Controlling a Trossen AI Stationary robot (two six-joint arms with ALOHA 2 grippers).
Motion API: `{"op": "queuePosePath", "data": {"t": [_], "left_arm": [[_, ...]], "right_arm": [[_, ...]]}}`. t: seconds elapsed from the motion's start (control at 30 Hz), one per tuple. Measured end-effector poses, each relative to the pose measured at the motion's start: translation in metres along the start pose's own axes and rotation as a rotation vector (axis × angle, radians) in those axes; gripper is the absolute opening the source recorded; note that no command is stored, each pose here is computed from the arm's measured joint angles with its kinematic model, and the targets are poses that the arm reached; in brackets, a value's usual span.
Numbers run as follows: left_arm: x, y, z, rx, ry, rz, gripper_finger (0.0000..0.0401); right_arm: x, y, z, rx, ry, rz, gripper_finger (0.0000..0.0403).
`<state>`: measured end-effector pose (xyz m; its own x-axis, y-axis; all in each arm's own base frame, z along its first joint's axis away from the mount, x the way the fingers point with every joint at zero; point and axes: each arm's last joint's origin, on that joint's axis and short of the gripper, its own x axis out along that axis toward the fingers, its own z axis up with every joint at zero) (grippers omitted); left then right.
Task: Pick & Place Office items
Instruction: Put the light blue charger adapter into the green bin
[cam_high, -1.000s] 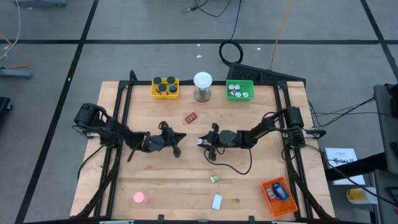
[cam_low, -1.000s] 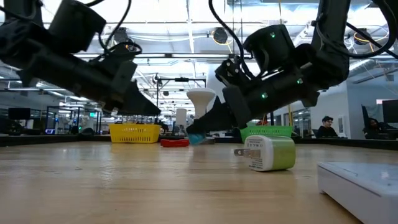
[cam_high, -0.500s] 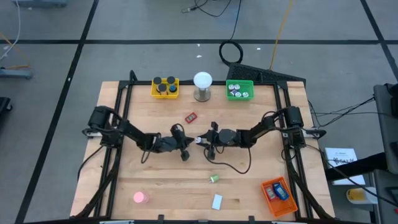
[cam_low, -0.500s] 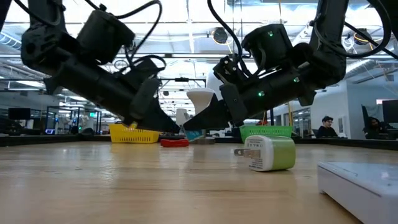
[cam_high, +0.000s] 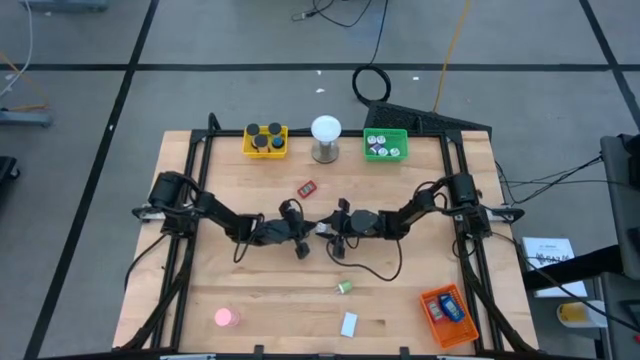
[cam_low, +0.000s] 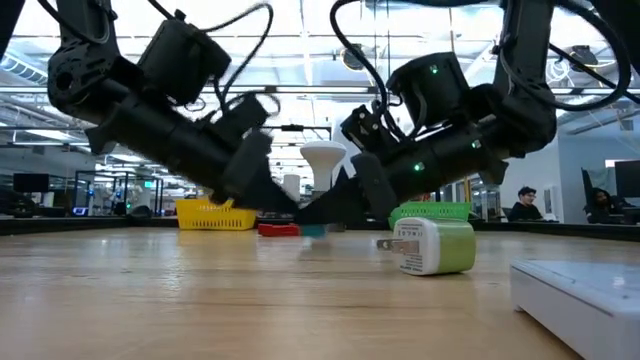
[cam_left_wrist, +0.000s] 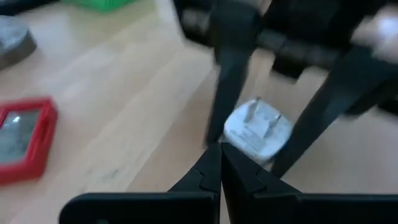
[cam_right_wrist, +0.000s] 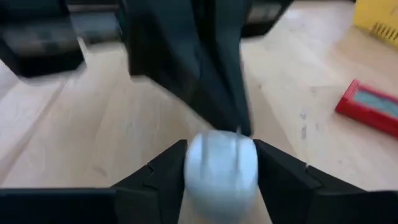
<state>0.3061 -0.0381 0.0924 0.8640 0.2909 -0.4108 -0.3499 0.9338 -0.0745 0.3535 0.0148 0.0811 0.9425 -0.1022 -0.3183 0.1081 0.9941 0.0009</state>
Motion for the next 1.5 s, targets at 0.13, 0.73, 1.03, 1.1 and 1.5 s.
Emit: {"op": "queuePosePath", "data": {"t": [0.13,0.73,1.03,1.1,1.5], "left_arm": [[0.0,-0.002,0.003,-0.007,-0.016,-0.01,0.0008],[-0.022,-0.004,0.007,0.068,-0.038,-0.003,0.0011],[-0.067,0.016,-0.001,0.001,-0.195,-0.051,0.001],[-0.076,0.02,-0.005,-0.008,-0.228,-0.067,0.0015],[-0.086,0.025,-0.012,0.006,-0.251,-0.083,0.0017]], "right_arm": [[0.0,0.0,-0.001,0.01,0.012,-0.004,0.0195],[-0.026,0.004,0.031,-0.032,0.132,-0.163,0.0232],[-0.043,0.009,0.054,0.096,0.12,-0.152,0.0203],[-0.047,0.01,0.057,0.095,0.126,-0.152,0.0183],[-0.048,0.01,0.057,-0.007,0.147,-0.139,0.0009]]}}
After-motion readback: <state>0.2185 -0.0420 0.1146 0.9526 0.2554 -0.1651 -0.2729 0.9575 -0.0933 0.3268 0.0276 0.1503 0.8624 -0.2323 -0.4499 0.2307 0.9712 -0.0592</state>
